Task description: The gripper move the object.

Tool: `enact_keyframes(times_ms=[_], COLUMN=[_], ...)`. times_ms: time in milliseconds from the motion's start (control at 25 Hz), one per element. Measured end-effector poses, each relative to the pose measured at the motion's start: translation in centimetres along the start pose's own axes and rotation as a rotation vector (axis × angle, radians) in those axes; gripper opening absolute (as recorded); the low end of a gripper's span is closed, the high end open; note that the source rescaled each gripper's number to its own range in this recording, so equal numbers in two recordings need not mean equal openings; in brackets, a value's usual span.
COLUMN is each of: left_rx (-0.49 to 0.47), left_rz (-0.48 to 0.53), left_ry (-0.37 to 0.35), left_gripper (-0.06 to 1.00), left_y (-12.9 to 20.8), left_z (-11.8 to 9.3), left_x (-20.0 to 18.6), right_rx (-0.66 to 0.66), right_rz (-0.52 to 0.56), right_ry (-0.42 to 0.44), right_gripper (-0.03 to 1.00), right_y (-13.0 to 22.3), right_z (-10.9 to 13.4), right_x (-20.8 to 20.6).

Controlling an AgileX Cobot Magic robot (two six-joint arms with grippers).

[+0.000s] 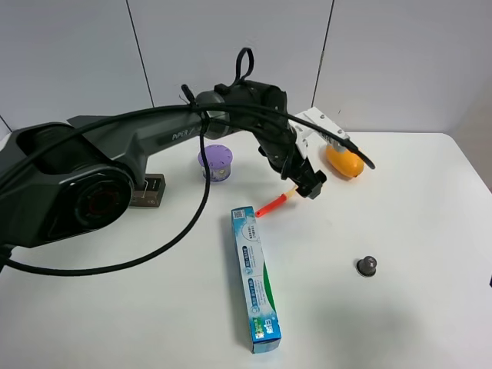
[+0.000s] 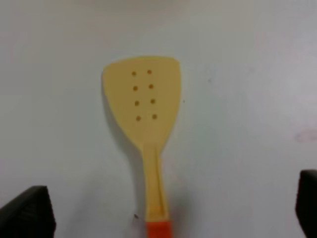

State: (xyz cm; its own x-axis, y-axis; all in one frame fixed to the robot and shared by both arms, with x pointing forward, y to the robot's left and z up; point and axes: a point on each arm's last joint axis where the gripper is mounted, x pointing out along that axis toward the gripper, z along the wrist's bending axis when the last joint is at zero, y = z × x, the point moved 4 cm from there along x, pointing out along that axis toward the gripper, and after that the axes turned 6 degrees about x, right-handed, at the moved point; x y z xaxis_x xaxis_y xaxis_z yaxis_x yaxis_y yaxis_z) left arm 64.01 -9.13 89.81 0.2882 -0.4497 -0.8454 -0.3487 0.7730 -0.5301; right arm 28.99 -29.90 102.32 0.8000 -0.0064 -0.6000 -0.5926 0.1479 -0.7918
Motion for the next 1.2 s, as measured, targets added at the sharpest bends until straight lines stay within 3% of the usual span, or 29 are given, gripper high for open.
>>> enact_keyframes(times_ms=[240, 400, 680, 920, 1200], left_rx=[-0.009, -0.041, -0.138, -0.288, -0.460], left_rz=[-0.017, -0.027, 0.072, 0.113, 0.118], left_ry=[0.006, -0.024, -0.134, -0.243, -0.339], left_gripper=[0.99, 1.00, 1.00, 1.00, 1.00], left_y=[-2.1, -1.8, 2.4, 7.4, 12.4], left_z=[0.1, 2.4, 9.9, 16.9, 21.4], left_x=[-6.5, -8.9, -13.0, -19.7, -26.1], right_rx=[0.000, 0.000, 0.000, 0.000, 0.000], right_rz=[0.000, 0.000, 0.000, 0.000, 0.000], right_ry=[0.000, 0.000, 0.000, 0.000, 0.000], right_gripper=[1.00, 1.00, 1.00, 1.00, 1.00], right_y=[0.0, 0.0, 0.0, 0.0, 0.0], right_z=[0.0, 0.0, 0.0, 0.0, 0.0], right_x=[0.0, 0.0, 0.0, 0.0, 0.0])
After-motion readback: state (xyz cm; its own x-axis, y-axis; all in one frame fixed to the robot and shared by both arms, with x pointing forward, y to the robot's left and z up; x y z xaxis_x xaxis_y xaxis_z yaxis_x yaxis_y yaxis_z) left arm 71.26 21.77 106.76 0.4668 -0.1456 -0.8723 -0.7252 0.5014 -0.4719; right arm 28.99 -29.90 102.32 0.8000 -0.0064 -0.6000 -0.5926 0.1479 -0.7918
